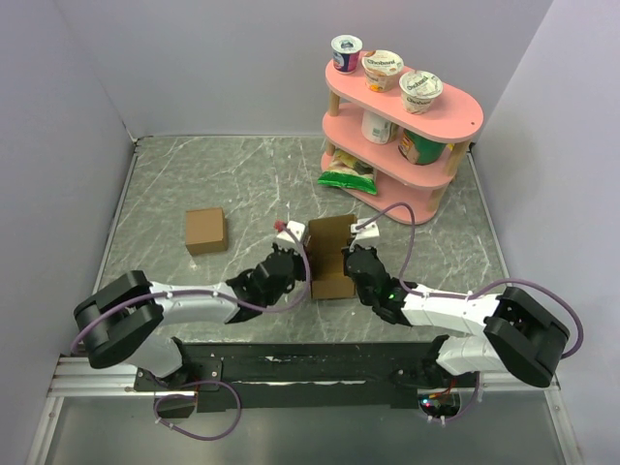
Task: Fold the paper box
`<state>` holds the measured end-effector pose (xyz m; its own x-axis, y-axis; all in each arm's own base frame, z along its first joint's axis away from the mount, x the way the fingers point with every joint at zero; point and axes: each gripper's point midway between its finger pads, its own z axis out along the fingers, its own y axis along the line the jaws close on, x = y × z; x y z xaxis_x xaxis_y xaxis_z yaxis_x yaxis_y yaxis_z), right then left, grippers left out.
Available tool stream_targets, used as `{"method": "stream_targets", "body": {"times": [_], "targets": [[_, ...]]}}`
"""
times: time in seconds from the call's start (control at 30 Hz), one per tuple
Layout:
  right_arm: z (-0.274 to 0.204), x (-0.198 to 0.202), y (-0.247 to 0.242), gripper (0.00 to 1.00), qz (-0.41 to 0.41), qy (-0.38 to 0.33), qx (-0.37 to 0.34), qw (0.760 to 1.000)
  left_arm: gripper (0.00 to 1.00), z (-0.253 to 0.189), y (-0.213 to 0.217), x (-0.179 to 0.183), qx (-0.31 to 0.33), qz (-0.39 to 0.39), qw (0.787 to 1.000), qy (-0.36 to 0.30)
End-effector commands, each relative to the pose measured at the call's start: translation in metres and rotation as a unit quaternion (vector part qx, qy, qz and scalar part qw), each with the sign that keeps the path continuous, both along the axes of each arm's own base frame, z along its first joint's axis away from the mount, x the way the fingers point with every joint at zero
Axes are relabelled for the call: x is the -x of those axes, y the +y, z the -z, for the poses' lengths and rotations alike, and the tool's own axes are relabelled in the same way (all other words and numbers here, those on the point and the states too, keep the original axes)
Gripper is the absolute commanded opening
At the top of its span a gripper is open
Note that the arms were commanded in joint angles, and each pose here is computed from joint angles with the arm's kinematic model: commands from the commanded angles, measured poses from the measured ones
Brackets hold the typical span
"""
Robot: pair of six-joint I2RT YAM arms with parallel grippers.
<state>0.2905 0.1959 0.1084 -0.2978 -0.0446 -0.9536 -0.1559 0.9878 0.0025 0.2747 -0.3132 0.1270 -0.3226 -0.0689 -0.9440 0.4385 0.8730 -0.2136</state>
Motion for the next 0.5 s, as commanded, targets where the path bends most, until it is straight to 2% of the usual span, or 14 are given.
{"method": "stream_targets", "body": {"times": [0.0,0.3,0.47], "targets": [[-0.029,-0.002,0.026,0.0,-0.008,-0.015,-0.064,0.998,0.01,0.018,-0.011,0.034,-0.007,0.033,0.999,0.001],[0.001,0.02,0.027,0.0,0.006,0.001,-0.049,0.999,0.01,0.03,-0.024,0.039,-0.012,0.016,1.0,0.024],[0.012,0.033,0.025,0.0,0.01,0.003,-0.057,0.998,0.01,0.013,-0.028,0.032,-0.008,0.002,1.0,0.022]]}}
